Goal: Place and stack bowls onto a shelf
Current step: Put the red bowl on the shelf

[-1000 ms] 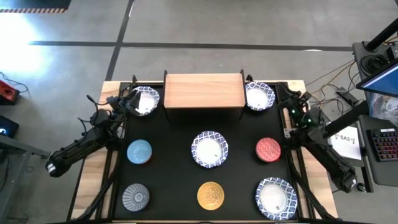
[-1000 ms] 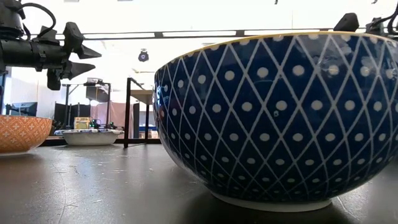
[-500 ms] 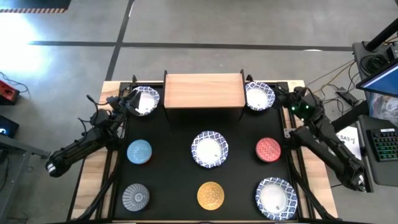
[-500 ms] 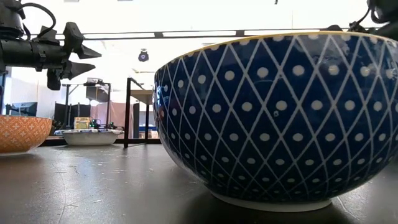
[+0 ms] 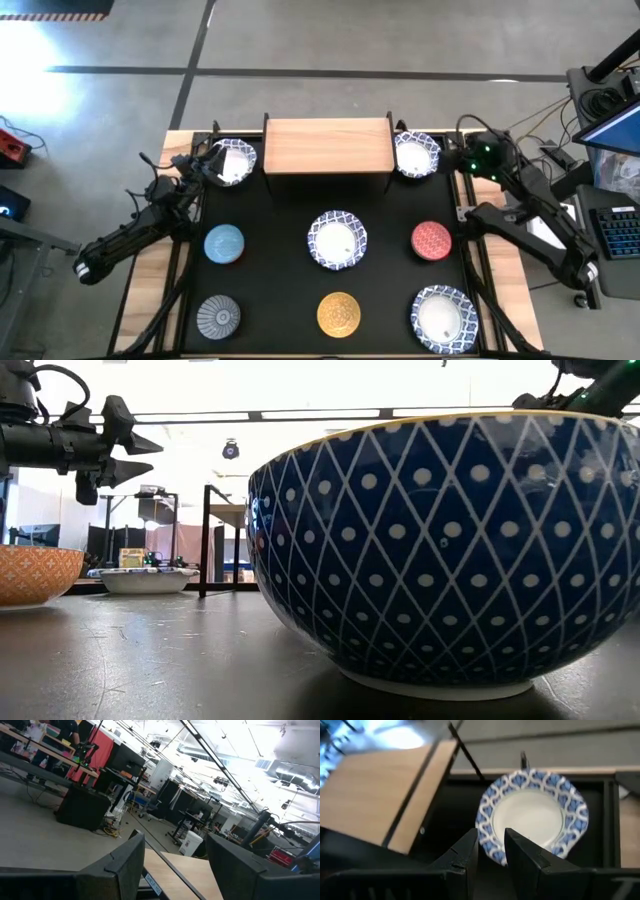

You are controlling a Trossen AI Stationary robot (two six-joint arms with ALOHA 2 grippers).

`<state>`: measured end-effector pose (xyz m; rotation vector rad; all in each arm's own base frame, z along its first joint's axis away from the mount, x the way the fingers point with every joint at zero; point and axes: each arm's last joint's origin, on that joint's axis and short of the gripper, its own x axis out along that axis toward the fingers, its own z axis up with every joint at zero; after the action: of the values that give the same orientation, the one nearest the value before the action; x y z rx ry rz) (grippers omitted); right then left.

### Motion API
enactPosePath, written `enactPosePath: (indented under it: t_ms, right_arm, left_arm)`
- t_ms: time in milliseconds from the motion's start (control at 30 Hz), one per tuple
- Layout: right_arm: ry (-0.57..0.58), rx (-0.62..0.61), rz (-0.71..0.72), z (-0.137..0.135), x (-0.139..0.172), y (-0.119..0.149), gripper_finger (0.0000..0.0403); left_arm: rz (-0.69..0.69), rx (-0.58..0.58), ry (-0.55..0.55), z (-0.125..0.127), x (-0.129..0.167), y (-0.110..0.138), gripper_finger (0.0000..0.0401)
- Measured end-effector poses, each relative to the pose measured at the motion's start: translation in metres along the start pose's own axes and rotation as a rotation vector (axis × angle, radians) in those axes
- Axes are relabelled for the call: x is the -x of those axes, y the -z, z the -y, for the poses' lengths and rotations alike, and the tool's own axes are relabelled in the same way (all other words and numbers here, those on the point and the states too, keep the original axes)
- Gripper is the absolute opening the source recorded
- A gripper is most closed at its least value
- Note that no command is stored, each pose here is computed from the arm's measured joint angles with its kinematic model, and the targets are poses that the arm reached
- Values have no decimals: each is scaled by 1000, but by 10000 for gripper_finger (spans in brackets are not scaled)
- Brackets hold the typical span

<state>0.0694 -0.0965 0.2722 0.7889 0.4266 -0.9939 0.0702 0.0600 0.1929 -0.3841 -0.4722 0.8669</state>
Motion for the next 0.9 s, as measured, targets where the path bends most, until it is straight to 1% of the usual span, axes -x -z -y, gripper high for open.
enactPosePath:
  t_ms: [67,167,267,633,800,900]
  right_arm:
    - [-20,-1,-61,-1,-6,-1,86]
    - [-93,-1,-132,-4,-11,0,86]
    - [-139,-10,-194,-4,-13,2,86]
    - [-215,63,-304,-21,-21,12,86]
    - [-220,71,-379,-32,-28,20,86]
    - [-222,51,-426,-38,-31,24,86]
  left_arm:
    - [0,0,0,0,0,0,195]
    - [-1,0,0,0,0,0,195]
    - [0,0,0,0,0,0,195]
    - [0,0,0,0,0,0,195]
    - [0,0,0,0,0,0,195]
    - [0,0,0,0,0,0,195]
